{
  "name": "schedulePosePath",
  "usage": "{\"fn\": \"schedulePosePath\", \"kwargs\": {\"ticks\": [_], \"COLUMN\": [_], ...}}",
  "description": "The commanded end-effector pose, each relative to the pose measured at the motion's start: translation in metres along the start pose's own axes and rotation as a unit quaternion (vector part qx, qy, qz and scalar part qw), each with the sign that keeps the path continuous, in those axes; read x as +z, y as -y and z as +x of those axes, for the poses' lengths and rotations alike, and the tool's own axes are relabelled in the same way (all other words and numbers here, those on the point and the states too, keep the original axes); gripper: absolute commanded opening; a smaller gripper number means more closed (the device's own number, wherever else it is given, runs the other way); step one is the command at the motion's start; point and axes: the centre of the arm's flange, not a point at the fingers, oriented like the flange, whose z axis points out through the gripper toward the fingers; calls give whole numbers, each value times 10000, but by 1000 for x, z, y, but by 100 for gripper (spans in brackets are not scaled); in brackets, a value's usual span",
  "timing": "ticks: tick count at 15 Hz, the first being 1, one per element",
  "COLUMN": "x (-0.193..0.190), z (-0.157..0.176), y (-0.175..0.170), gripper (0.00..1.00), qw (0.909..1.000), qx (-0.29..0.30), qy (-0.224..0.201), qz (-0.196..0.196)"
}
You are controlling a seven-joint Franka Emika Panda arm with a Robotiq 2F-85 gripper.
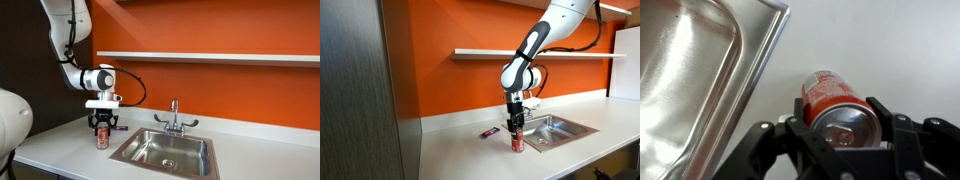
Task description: Take the red can out of the sink and place it on the left side of the counter.
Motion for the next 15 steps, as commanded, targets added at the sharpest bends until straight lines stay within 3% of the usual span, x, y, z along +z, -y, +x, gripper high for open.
{"fn": "schedulePosePath", "kwargs": {"ticks": [1,4,15], "x": [-4,-3,-28], "z": [-2,-2,-4], "y": [-1,-2,5], "gripper": [88,99,100], "qw": [9999,9999,10000], "qx": [-82,-74,-27], "qy": [1,16,-58], "qz": [63,66,-42]}}
